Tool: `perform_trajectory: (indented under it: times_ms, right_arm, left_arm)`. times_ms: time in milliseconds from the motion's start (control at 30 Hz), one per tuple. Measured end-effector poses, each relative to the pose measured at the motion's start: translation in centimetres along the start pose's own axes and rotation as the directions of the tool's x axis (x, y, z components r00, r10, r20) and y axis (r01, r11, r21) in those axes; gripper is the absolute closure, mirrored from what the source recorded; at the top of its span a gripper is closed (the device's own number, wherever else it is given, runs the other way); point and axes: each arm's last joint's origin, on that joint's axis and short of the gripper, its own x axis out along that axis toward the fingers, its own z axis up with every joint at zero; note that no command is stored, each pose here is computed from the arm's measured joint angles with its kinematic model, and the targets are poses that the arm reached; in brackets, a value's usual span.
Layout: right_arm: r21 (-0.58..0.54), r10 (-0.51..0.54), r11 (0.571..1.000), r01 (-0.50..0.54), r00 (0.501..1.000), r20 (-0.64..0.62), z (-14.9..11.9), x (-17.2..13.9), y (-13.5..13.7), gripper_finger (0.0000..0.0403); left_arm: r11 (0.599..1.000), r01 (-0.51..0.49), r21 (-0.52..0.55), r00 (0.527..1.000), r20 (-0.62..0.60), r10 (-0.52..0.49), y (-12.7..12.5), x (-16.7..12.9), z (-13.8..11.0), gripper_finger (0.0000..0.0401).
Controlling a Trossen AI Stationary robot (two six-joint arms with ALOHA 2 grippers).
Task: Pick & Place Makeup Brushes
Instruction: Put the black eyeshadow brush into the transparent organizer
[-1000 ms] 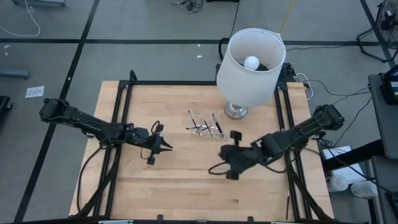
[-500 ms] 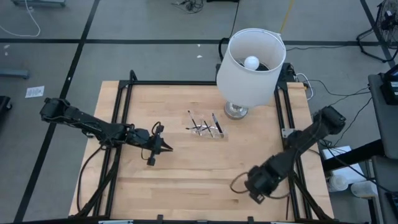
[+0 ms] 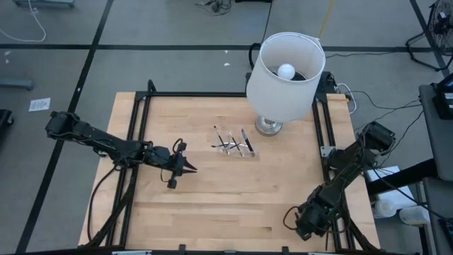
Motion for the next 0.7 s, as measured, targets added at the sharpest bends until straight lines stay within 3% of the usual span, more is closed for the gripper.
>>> perform_trajectory:
  times_ms: [367,533,700]
  right_arm:
    - [0.117,-0.090,0.990,0.083,0.994,0.059,0.6,0.8,-1.7,0.0403]
    - [-0.045,-0.135,0.989,0.141,0.984,0.118,1.1,1.3,-2.1,0.0403]
    - [-0.258,-0.082,0.955,0.147,0.966,0.245,2.3,0.8,-1.7,0.0403]
  left_arm:
    - [1.000,-0.001,-0.031,1.000,0.004,0.001,0.0,0.0,0.0,0.0354]
    - [1.000,0.000,-0.027,1.000,0.001,0.000,0.0,0.0,0.0,0.0354]
    - [1.000,0.000,-0.018,1.000,-0.002,0.000,0.0,0.0,0.0,0.0354]
